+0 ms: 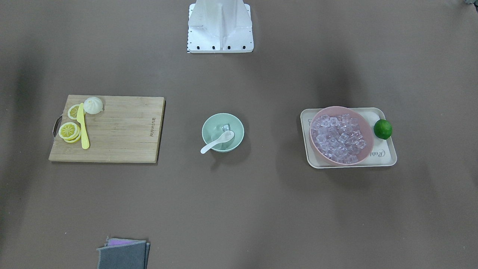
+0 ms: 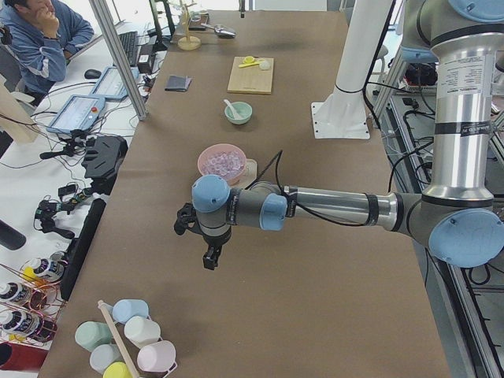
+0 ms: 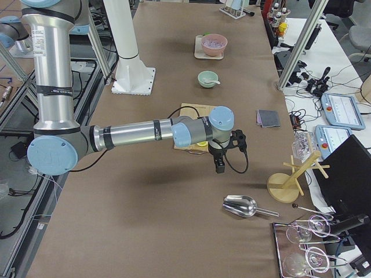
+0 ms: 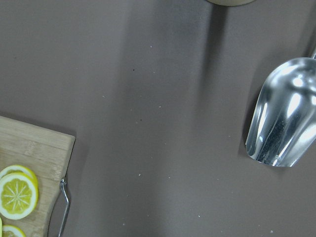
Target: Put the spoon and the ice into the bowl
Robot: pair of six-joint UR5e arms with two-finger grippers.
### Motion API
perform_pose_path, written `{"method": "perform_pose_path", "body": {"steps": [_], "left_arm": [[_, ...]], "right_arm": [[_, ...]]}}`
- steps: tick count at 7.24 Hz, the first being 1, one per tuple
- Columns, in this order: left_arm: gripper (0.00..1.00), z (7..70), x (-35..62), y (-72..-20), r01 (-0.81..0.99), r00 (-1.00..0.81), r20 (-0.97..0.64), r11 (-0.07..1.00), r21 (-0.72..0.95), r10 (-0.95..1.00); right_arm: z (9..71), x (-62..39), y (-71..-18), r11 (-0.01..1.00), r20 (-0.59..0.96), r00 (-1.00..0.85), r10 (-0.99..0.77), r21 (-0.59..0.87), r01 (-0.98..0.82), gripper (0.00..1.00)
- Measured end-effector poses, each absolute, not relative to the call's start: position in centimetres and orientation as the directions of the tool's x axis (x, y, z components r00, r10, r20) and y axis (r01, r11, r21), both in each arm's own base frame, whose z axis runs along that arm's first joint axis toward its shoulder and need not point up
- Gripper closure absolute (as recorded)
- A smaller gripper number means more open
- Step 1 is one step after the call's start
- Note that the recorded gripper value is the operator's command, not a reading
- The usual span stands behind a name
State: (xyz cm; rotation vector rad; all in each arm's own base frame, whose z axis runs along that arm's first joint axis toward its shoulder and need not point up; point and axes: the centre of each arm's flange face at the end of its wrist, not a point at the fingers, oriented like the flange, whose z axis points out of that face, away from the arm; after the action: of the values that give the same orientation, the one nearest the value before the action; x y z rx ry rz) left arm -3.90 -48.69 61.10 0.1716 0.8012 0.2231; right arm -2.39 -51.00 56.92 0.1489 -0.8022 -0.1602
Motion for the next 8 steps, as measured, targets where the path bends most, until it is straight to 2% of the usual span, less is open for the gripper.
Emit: {"method": "perform_pose_path", "body": {"steps": [2,8], "left_arm": [[0.02,59.6,-3.7,-50.0,-0.137,0.671,-0.667,0.938,0.317,0.323],[0.02,62.5,-3.7,-49.8,-0.129,0.67,-0.681,0.951,0.282,0.293]], "right_arm": [[58.3,-2.2,-50.7,0.98,0.702,0.687,-0.19,0.182,0.085,0.0],[59.8,-1.8,-50.7,0.983,0.693,0.699,-0.174,0.168,0.078,0.0]]}}
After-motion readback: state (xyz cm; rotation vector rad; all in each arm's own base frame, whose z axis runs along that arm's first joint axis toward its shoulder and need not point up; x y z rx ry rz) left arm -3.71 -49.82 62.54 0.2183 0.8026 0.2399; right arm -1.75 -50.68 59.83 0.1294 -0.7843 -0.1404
